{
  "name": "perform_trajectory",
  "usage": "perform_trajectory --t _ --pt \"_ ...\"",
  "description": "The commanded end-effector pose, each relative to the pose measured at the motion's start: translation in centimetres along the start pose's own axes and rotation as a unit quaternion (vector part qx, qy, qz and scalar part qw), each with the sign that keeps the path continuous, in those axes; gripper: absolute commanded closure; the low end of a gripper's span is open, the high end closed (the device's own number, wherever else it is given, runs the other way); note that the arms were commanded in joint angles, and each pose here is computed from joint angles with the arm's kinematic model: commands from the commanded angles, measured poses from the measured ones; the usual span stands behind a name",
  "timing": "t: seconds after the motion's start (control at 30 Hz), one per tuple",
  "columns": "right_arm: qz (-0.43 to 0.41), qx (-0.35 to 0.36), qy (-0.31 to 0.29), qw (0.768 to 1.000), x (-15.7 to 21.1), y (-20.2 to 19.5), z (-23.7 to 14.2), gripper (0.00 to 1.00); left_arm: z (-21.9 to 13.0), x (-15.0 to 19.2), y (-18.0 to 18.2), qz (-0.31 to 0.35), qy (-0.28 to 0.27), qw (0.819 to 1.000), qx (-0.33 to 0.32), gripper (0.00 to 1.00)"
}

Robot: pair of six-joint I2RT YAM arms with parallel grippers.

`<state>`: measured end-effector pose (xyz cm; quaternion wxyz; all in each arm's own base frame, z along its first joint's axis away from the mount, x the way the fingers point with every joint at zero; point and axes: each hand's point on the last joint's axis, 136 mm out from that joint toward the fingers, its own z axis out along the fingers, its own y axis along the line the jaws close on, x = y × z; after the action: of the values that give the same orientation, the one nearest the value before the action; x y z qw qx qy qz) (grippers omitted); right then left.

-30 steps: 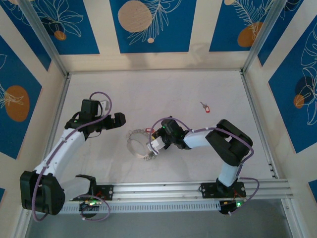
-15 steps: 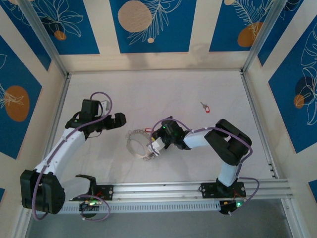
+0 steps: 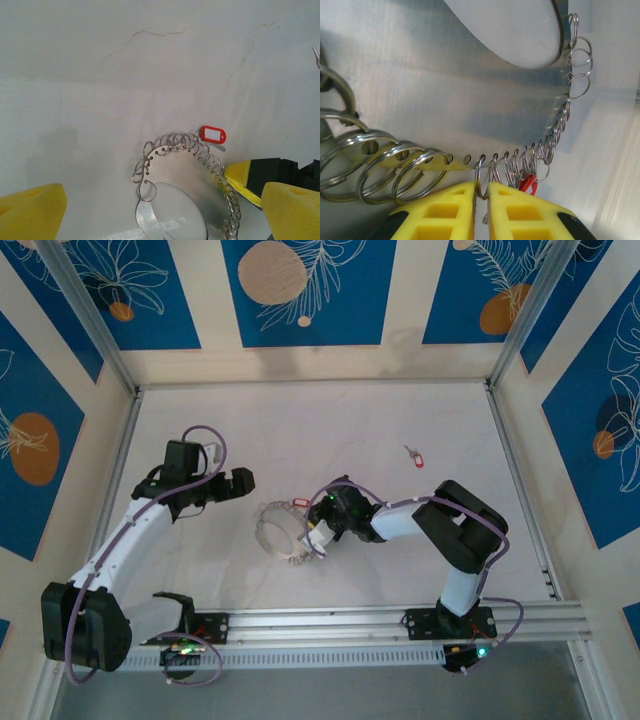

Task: Put the keys on the keyring

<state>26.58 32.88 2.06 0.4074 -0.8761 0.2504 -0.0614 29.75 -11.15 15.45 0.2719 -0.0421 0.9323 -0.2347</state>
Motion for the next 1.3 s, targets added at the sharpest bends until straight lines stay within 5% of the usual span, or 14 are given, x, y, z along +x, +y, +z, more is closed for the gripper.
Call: perform_trajectory --t 0.0,0.43,0.73,0.93,1.07,1.17,1.27 --pt "-0.002 -0.019 -0.039 0.999 -1.6 1.6 0.4 0.86 -0.1 -0.2 -0.2 -0.001 -0.004 1.000 0.008 0.00" --pt "0.070 -0.031 -0.048 0.996 -3.8 0.6 -2.6 0.91 -0.6 -0.6 -2.0 0.043 -0.022 0.998 0.051 0.00" --pt "0.255 -0.108 -0.089 0.957 -6.4 1.2 -4.8 0.92 0.5 0.3 -6.1 0.208 -0.031 0.969 0.133 0.04" --pt "0.382 -0.142 -0.138 0.903 -7.6 0.0 -5.8 0.95 0.6 3.4 -9.5 0.361 -0.041 0.899 0.244 0.05" --pt "0.452 -0.122 -0.171 0.867 -7.3 -1.0 -6.1 0.97 0.2 6.2 -10.5 0.502 -0.037 0.809 0.302 0.12" --pt "0.487 -0.099 -0.196 0.845 -6.8 -1.8 -6.5 0.97 1.7 6.6 -9.9 0.526 -0.044 0.795 0.299 0.28" --pt "0.508 -0.086 -0.220 0.829 -6.5 -2.5 -6.9 0.98 2.2 8.0 -10.4 0.562 -0.044 0.761 0.322 0.37"
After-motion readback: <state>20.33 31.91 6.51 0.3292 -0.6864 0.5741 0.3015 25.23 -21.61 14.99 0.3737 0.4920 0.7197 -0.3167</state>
